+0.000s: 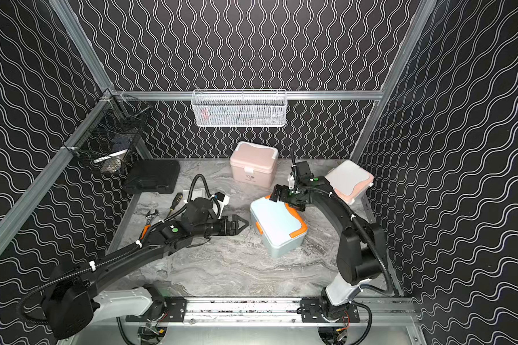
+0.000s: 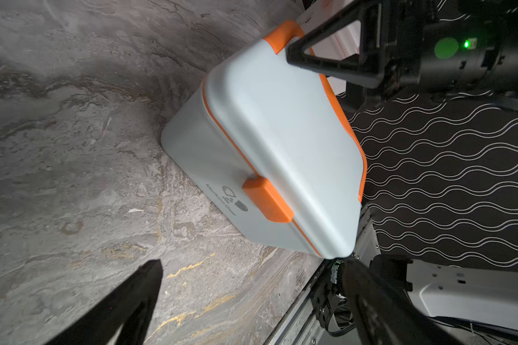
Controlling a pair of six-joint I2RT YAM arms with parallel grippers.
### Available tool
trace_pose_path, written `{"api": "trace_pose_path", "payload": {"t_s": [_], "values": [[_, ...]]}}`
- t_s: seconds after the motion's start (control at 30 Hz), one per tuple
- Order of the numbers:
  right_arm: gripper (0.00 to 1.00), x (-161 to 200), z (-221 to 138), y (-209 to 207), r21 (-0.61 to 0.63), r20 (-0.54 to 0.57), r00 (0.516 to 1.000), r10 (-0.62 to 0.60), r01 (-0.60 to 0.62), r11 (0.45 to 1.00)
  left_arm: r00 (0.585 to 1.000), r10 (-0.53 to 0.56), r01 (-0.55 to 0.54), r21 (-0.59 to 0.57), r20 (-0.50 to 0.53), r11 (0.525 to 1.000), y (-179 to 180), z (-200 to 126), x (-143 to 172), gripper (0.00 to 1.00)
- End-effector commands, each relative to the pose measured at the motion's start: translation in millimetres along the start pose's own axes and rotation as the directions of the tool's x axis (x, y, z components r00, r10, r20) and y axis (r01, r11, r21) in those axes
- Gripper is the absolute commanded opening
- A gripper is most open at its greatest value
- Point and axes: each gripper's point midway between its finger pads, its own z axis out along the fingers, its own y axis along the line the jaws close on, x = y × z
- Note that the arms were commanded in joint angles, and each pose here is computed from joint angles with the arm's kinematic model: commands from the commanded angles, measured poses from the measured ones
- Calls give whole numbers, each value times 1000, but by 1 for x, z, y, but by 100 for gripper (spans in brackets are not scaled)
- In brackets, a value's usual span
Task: Open first aid kits and take out gauze
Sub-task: Move the first aid kit to the center of the board.
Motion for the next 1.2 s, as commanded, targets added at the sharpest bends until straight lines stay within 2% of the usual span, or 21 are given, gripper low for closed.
{"api": "trace_pose_path", "payload": {"t_s": [0.0,0.2,0.33,0.43,0.5,0.63,0.77,0.93,1.1,1.17], "values": [[100,35,-2,-5,44,-68,998,-3,6,999,1000,-10,10,26,10,1000,-1,-8,-1,99],[100,73,-18,15,6,-84,996,-32,33,999,999,-9,9,0,35,1000,7,-29,7,99],[100,81,-37,17,-20,-59,998,-24,23,1000,998,-18,19,-11,53,1000,14,-43,14,99],[100,88,-38,8,0,-49,999,-14,14,1000,998,-30,31,-7,59,1000,16,-49,16,99],[100,84,-37,7,5,-31,999,-15,15,1000,998,-40,39,12,55,999,14,-48,16,99],[100,88,-30,15,-30,-81,997,-14,12,999,998,-54,52,60,38,997,7,-39,14,99],[100,104,-26,39,-93,-124,989,-81,70,993,996,-84,80,104,38,991,7,-31,12,99],[100,119,-27,50,-110,-147,983,-109,94,990,991,-126,118,164,40,979,8,-30,16,99],[100,109,-39,28,22,-78,991,-109,111,994,987,-153,144,165,43,976,19,-34,24,99],[99,97,-55,36,30,-21,990,-136,137,990,984,-171,160,197,41,967,21,-33,25,99]]}}
